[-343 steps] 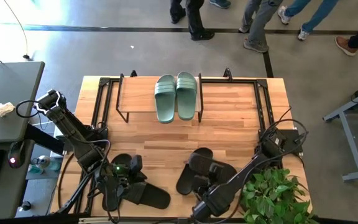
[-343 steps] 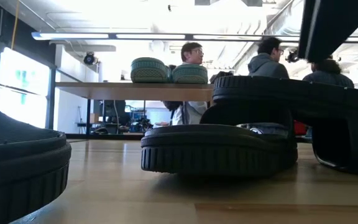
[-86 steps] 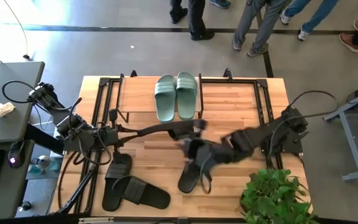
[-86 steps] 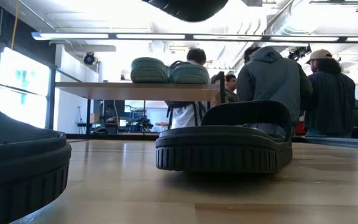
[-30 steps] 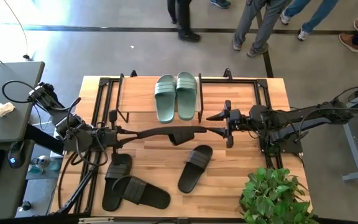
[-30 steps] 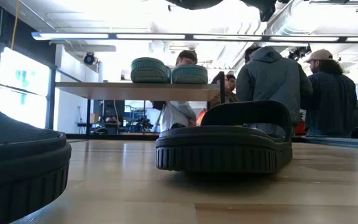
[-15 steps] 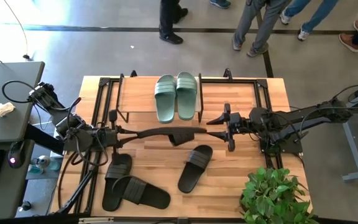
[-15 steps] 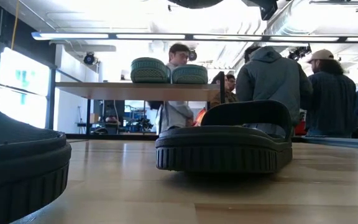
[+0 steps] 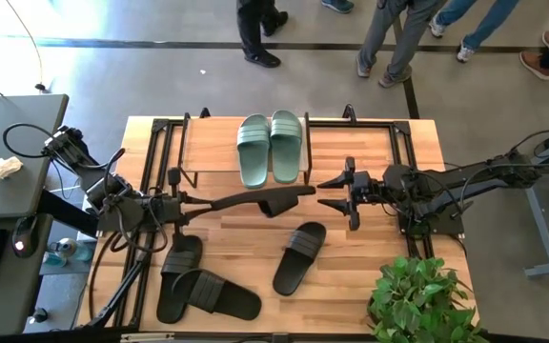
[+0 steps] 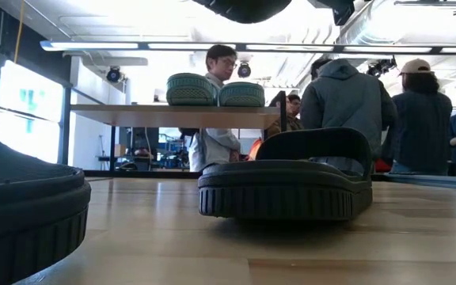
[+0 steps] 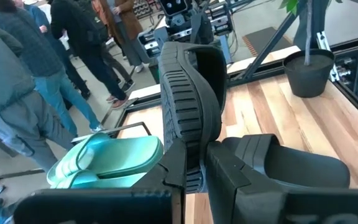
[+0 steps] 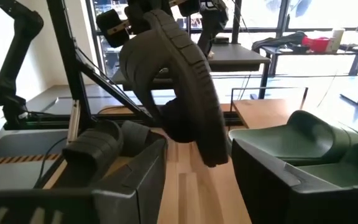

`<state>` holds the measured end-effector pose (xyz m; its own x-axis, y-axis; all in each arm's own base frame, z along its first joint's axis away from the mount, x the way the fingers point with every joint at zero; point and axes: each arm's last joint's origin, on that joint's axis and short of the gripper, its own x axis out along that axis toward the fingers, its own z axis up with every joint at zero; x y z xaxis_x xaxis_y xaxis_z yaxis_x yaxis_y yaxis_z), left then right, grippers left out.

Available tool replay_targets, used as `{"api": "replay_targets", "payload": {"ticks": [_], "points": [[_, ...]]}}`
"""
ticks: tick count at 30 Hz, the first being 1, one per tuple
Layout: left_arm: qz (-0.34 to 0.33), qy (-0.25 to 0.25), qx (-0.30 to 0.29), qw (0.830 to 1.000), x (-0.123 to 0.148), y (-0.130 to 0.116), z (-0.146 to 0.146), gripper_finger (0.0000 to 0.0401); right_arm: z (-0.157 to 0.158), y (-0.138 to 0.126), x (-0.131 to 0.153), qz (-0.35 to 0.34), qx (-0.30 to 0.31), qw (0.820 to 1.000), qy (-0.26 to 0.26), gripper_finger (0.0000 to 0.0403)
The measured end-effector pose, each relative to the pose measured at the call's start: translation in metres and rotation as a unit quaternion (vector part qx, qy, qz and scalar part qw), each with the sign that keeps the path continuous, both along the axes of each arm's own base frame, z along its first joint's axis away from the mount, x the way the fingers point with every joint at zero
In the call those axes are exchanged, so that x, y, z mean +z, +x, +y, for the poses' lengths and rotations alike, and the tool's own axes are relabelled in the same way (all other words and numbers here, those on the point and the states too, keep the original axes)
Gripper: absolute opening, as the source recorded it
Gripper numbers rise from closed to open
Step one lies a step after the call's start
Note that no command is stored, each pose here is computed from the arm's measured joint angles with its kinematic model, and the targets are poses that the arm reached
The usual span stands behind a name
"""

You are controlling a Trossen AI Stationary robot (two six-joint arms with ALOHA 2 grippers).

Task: Pick and place slides into the shelf
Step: Put the black slide under the shelf

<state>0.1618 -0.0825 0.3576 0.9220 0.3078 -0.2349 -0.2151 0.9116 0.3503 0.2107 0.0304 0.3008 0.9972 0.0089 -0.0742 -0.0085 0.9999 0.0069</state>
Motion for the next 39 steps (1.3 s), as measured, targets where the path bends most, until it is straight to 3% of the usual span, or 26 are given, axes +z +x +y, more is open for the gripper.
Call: {"api": "replay_targets", "payload": {"ticks": [23,27,34,39], "points": [[-0.002,-0.005,-0.006,1.0,0.001,0.0,-0.001,0.0019,0.0,0.021,-0.002,-0.045,-0.002,0.999,-0.015,0.0166],[-0.001,-0.005,-0.008,1.0,0.0,0.001,-0.001,0.0019,-0.004,0.021,0.001,-0.061,-0.007,0.998,-0.013,0.013],[0.001,-0.006,-0.017,1.0,0.0,0.001,-0.002,0.0019,-0.008,0.022,0.001,-0.06,0.003,0.998,-0.007,0.0019],[0.009,0.012,-0.02,1.0,-0.001,0.001,-0.001,0.003,-0.009,0.022,0.001,-0.06,-0.011,0.998,-0.001,0.0016]]}}
